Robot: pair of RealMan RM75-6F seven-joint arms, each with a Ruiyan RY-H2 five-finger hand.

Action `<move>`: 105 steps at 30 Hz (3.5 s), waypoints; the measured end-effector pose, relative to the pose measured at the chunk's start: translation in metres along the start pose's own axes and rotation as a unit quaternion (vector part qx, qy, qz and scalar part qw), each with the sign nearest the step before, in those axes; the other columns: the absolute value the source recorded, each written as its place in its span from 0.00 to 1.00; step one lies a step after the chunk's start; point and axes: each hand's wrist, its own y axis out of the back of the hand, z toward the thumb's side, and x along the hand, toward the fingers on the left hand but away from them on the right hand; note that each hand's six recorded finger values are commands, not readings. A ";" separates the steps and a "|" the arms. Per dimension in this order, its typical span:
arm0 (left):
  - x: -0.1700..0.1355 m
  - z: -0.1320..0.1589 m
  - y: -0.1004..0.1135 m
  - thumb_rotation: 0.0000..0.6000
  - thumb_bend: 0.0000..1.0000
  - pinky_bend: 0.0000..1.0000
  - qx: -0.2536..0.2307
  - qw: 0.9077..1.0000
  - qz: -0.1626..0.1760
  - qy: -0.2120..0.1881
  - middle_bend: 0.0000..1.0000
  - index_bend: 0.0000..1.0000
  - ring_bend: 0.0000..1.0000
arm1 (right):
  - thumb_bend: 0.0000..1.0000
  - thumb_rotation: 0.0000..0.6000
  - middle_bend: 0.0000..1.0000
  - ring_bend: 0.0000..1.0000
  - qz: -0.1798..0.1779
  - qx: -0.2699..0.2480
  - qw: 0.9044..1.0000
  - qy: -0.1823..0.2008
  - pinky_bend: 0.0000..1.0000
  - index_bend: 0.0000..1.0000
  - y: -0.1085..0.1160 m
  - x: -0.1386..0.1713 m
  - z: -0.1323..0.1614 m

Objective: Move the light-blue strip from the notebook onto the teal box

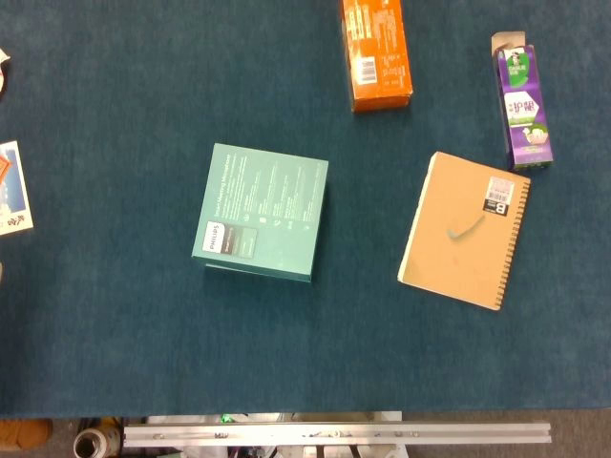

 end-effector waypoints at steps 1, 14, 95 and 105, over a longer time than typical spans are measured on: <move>0.000 0.000 0.000 1.00 0.34 0.07 0.000 1.000 -0.001 0.000 0.27 0.19 0.16 | 0.25 1.00 0.50 0.44 0.000 0.000 1.000 0.001 0.61 0.43 0.000 0.000 0.000; -0.004 -0.007 0.002 1.00 0.34 0.07 -0.001 1.000 -0.004 0.009 0.27 0.19 0.16 | 0.25 1.00 0.59 0.63 0.025 0.022 0.999 0.030 0.74 0.43 -0.002 -0.021 0.020; -0.003 -0.021 -0.003 1.00 0.34 0.07 -0.010 0.999 -0.012 0.028 0.27 0.19 0.16 | 0.25 1.00 0.95 1.00 0.229 0.132 0.948 0.179 1.00 0.48 -0.184 -0.111 0.150; -0.005 -0.024 -0.002 1.00 0.34 0.07 -0.011 0.999 -0.012 0.033 0.27 0.19 0.16 | 0.31 1.00 0.95 1.00 0.238 0.140 0.943 0.185 1.00 0.51 -0.197 -0.115 0.158</move>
